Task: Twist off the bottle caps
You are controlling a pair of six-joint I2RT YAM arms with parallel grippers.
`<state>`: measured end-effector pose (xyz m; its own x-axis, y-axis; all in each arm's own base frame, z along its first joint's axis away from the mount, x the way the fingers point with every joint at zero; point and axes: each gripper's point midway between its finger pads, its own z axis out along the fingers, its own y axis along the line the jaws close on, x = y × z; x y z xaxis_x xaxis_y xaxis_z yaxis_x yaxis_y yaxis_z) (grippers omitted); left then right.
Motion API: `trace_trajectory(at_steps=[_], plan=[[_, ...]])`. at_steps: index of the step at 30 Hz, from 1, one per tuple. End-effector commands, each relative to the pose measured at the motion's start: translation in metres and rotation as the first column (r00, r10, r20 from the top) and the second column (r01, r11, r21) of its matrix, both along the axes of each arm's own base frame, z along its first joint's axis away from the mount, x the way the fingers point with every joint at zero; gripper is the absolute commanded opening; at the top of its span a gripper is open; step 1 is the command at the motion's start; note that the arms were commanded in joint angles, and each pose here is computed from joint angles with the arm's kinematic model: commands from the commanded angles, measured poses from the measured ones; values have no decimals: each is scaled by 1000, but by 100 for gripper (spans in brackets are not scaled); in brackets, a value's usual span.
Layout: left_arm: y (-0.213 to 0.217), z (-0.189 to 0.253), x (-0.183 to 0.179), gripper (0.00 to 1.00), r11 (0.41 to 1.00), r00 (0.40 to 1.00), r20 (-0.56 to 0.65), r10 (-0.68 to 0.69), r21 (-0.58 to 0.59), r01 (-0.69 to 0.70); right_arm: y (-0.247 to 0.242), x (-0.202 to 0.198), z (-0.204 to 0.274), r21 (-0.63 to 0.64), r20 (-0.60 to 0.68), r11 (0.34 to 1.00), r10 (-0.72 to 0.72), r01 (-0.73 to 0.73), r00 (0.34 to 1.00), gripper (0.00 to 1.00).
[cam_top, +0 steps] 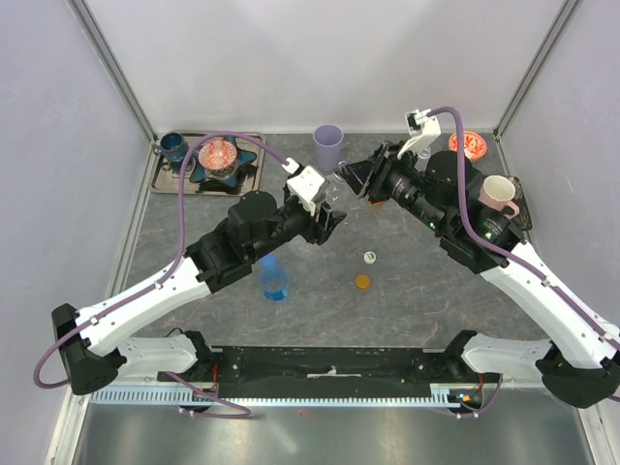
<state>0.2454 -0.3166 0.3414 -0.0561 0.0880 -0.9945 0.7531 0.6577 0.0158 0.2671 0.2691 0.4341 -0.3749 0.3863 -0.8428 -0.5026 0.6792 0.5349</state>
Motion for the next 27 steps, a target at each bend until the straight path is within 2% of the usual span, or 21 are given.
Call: trace_trajectory(at_steps=[1, 3, 4, 6, 7, 9, 10, 12, 13, 14, 15, 16, 18, 19, 22, 27], plan=[[-6, 32, -14, 44, 994, 993, 86, -78, -72, 85, 2, -27, 8, -13, 99, 991, 132, -132, 986, 0], [-7, 37, -25, 44, 984, 985, 89, -145, -91, 153, 0, -37, 18, -16, 150, 985, 170, -170, 974, 0], [-13, 42, -39, 44, 965, 968, 95, -234, -100, 243, 3, -46, 21, -22, 165, 976, 219, -218, 962, 0], [-14, 49, -49, 42, 934, 944, 71, -322, -137, 329, 2, -56, 28, -43, 194, 965, 262, -259, 945, 0], [-19, 56, -70, 42, 876, 889, 70, -453, -150, 459, 4, -64, 30, -52, 202, 953, 304, -300, 931, 0], [-16, 62, -75, 42, 812, 833, 26, -553, -211, 545, 6, -75, 36, -68, 226, 931, 363, -358, 904, 0], [-15, 65, -100, 42, 708, 730, 21, -683, -222, 670, 6, -79, 38, -82, 244, 923, 384, -376, 890, 0], [-9, 75, -108, 43, 623, 649, 2, -761, -280, 730, 9, -92, 40, -105, 268, 892, 450, -439, 852, 0], [-7, 71, -120, 43, 549, 568, -20, -823, -282, 786, 9, -95, 40, -120, 279, 882, 471, -456, 837, 0], [-4, 73, -124, 43, 521, 535, -47, -844, -312, 795, 10, -103, 40, -131, 288, 860, 509, -493, 811, 0], [-1, 75, -132, 43, 465, 481, -24, -877, -299, 833, 12, -110, 39, -142, 296, 839, 542, -524, 787, 0], [-1, 74, -135, 44, 440, 448, -53, -892, -322, 838, 13, -115, 40, -151, 306, 822, 567, -548, 765, 0], [3, 77, -144, 44, 374, 383, -33, -923, -302, 877, 14, -128, 43, -170, 337, 779, 621, -603, 708, 0], [2, 74, -144, 44, 361, 360, -68, -931, -326, 874, 15, -133, 44, -176, 355, 766, 635, -618, 686, 0], [5, 74, -150, 44, 315, 309, -75, -948, -333, 889, 15, -146, 49, -196, 389, 721, 679, -665, 622, 0], [5, 68, -150, 44, 287, 270, -98, -958, -343, 894, 18, -154, 48, -214, 398, 680, 717, -702, 573, 0]])
